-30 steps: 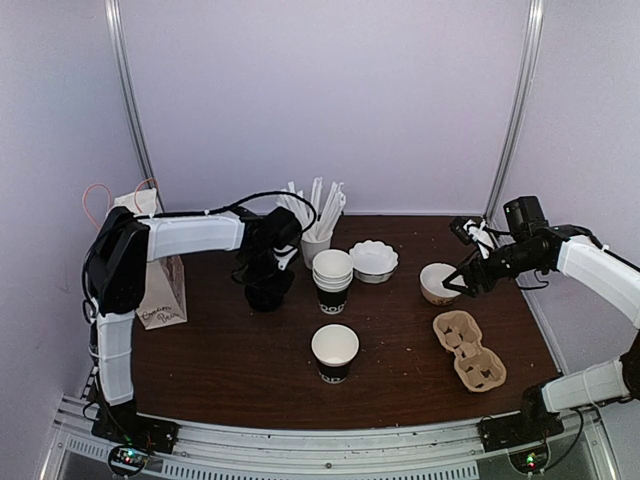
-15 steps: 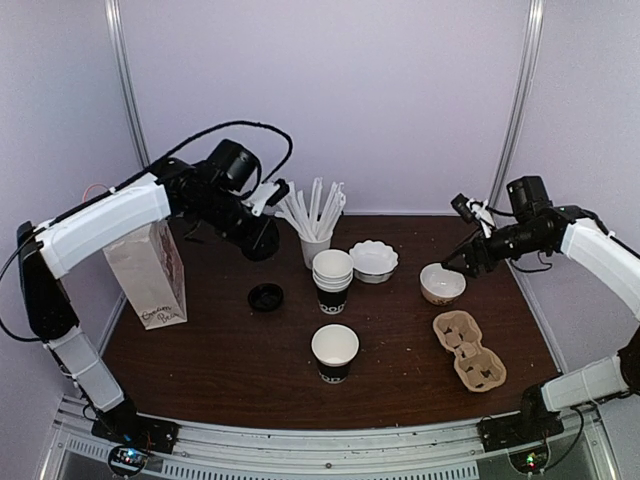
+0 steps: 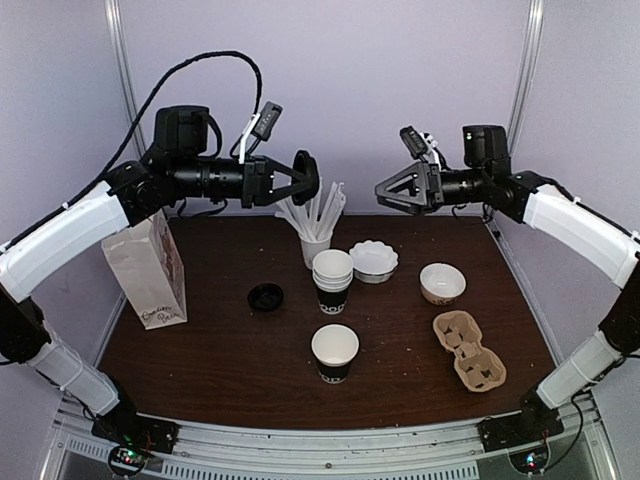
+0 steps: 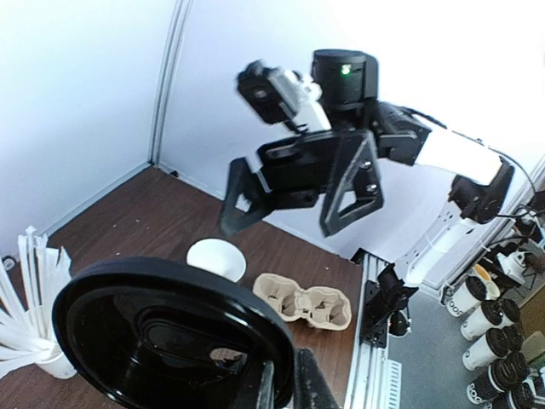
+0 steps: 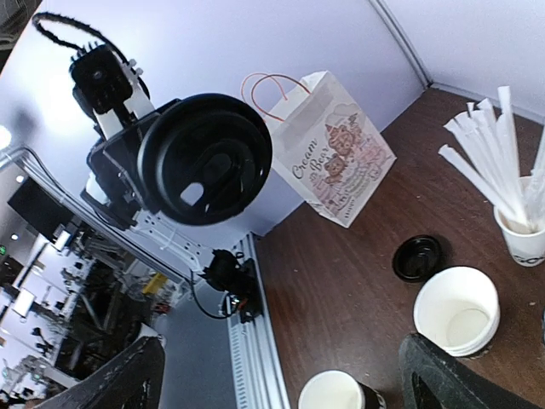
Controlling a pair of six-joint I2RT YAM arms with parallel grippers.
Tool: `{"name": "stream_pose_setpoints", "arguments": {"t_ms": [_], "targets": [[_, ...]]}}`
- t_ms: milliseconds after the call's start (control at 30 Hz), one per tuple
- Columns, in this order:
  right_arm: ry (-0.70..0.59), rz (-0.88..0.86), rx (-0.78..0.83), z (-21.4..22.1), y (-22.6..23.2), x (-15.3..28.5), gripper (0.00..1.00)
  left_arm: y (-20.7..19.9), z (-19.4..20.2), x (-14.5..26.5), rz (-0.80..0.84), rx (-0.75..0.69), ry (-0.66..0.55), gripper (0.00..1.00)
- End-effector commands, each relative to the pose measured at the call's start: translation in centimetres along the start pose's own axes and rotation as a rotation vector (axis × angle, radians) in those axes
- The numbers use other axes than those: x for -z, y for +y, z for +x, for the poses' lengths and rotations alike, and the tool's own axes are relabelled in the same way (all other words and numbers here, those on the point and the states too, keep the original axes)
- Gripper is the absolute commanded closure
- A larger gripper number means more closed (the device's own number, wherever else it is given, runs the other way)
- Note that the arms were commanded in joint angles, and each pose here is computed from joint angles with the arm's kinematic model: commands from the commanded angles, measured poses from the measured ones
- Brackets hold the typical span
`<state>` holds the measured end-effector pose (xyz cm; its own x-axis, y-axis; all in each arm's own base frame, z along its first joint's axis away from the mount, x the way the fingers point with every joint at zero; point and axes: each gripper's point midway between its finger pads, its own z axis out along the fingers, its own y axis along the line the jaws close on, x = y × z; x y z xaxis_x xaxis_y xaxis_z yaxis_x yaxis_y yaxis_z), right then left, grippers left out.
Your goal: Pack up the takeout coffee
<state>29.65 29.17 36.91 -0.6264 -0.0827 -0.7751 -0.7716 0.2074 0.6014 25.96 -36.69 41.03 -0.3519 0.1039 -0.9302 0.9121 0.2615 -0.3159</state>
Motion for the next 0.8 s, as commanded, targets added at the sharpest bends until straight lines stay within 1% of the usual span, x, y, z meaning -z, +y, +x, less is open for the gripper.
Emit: {"name": "stream_pose_setpoints", "arguments": {"t_ms": [0,100,200,367,767], "targets": [[-0.039,-0.187,-0.129,-3.0,2.9,-3.0,0.0,-3.3,-2.9,0.5,0.149,-0.049,-0.121,0.93],[0.0,-0.227,-0.166,-2.8,3.4,-5.4,0.0,-3.7,-2.7,0.2,0.163,-0.046,-0.119,0.93],[-0.008,-0.299,-0.185,-3.7,4.4,-6.7,0.01,-4.2,-2.6,-0.1,0.172,-0.048,-0.12,0.93],[-0.059,-0.415,-0.208,-5.5,6.2,-6.6,0.01,-4.2,-2.1,-0.6,0.174,-0.041,-0.108,0.94],[-0.004,-0.457,-0.194,-4.1,8.9,-7.2,0.01,-4.8,-1.8,-1.2,0.187,-0.059,-0.101,0.94]]}}
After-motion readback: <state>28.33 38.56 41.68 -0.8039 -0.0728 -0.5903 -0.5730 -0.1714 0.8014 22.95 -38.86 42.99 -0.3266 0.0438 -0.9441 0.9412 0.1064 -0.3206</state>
